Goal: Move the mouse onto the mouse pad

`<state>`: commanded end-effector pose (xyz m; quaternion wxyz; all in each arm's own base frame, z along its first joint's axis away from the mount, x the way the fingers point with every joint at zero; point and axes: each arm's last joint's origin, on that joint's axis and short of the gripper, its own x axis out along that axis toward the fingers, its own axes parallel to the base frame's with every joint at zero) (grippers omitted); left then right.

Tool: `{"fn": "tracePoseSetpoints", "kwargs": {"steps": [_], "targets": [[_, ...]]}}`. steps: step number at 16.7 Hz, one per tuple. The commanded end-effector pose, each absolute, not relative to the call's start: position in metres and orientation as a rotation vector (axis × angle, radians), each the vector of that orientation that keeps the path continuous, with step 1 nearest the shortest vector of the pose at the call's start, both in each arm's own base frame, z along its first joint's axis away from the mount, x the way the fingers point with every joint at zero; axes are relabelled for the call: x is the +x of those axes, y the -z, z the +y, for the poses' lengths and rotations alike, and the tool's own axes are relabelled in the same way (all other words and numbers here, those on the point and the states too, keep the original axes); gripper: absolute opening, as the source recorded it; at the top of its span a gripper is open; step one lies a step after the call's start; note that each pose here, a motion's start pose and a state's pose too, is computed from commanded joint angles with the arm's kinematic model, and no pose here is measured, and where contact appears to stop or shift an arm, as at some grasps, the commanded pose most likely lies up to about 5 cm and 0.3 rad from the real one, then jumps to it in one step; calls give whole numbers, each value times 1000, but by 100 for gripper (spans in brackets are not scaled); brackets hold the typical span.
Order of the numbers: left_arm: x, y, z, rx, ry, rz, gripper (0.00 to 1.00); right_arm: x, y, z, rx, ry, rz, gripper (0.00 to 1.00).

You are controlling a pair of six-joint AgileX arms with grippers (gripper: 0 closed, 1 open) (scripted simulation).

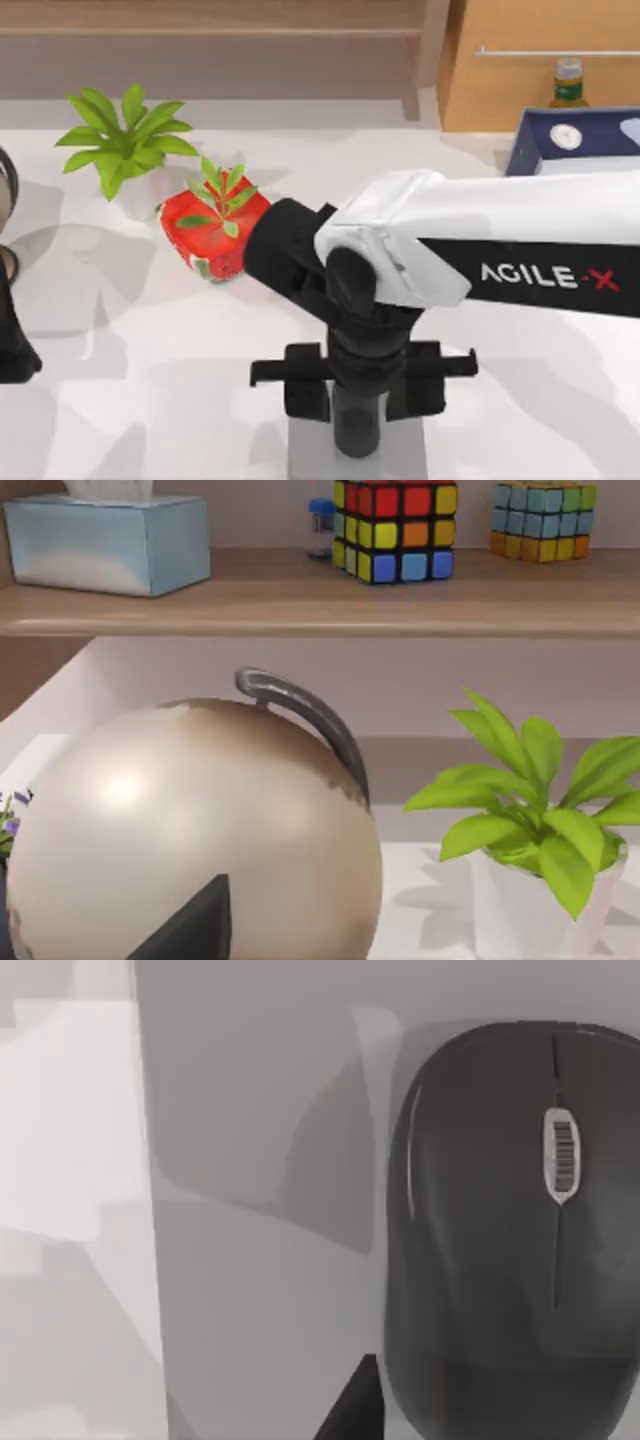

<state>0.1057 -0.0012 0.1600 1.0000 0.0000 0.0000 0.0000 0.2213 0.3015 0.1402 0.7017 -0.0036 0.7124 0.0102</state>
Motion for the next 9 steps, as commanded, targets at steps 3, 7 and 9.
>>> {"fn": "tracePoseSetpoints", "kwargs": {"steps": [3,7,9], "targets": [[106,-160,-1,0,0,0,100,221,-140,301,-8,-23,1586,98],[106,-160,-1,0,0,0,100,221,-140,301,-8,-23,1586,100],[106,-160,-1,0,0,0,100,221,-140,301,-8,-23,1586,100]]}}
